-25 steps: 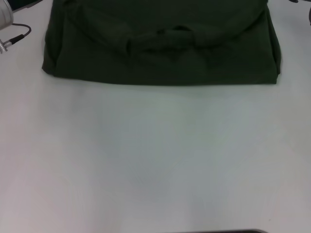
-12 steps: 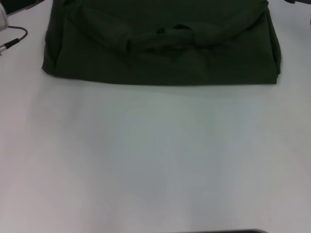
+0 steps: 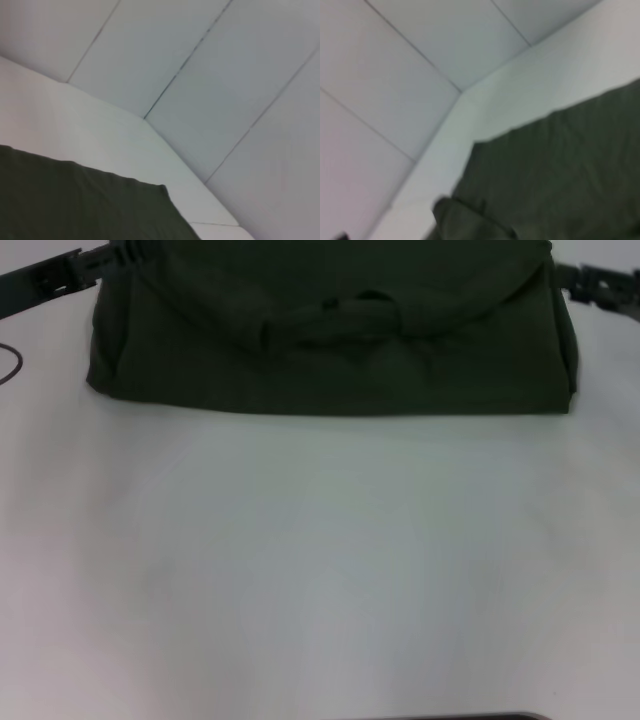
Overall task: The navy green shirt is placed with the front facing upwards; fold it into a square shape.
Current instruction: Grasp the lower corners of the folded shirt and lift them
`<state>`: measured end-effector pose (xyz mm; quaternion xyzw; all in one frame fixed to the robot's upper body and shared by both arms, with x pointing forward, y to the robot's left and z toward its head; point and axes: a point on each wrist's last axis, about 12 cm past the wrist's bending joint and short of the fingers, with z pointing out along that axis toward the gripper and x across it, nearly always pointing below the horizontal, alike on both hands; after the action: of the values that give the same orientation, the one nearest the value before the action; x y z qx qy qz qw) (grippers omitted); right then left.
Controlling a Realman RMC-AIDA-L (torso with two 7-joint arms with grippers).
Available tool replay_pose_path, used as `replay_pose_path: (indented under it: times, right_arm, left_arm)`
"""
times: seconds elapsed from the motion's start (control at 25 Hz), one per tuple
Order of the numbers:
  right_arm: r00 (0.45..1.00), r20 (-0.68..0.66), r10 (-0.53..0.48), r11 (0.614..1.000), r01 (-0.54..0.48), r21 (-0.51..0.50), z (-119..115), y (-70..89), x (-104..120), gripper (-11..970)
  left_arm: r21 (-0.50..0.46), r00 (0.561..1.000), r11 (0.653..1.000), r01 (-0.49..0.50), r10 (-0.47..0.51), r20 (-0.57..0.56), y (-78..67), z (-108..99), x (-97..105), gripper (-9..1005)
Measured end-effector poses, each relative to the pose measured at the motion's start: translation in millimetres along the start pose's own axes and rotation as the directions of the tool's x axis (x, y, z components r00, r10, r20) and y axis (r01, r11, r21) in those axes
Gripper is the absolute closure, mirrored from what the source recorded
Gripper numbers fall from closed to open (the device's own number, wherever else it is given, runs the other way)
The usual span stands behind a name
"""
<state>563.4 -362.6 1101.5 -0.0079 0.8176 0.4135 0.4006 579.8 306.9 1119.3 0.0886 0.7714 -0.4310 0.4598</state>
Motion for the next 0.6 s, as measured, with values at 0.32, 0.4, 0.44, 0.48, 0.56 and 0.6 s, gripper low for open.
replay_pose_path:
  times: [0.32, 0.4, 0.44, 0.48, 0.56, 0.6]
  right_arm:
    - [0.995, -0.083, 0.053, 0.992, -0.043, 0.117, -45.4, -22.0, 4.2, 256]
    - [0.993, -0.096, 0.073, 0.988, -0.058, 0.144, -50.8, -24.4, 3.4, 257]
    - [0.991, -0.103, 0.082, 0.985, -0.065, 0.157, -52.3, -25.2, 3.1, 257]
    - [0.99, -0.108, 0.088, 0.984, -0.069, 0.166, -52.9, -25.7, 2.8, 258]
    - [0.989, -0.112, 0.095, 0.982, -0.075, 0.171, -51.2, -25.3, 2.3, 259]
    - [0.989, -0.115, 0.097, 0.983, -0.077, 0.169, -48.8, -24.5, 2.6, 259]
  left_arm:
    - [0.044, 1.0, 0.999, 0.005, -0.005, -0.006, -4.0, -12.7, 17.5, 76]
    - [0.051, 1.0, 0.999, 0.004, -0.004, -0.01, -4.7, -13.2, 19.6, 76]
    - [0.053, 1.0, 0.999, 0.003, -0.002, -0.011, -4.9, -13.4, 20.7, 76]
    - [0.053, 1.0, 0.999, 0.003, -0.002, -0.012, -4.8, -13.6, 21.3, 76]
    - [0.053, 1.0, 0.999, 0.003, -0.002, -0.012, -4.9, -13.8, 23.6, 76]
    - [0.054, 1.0, 0.999, 0.004, -0.004, -0.012, -5.1, -13.4, 24.5, 76]
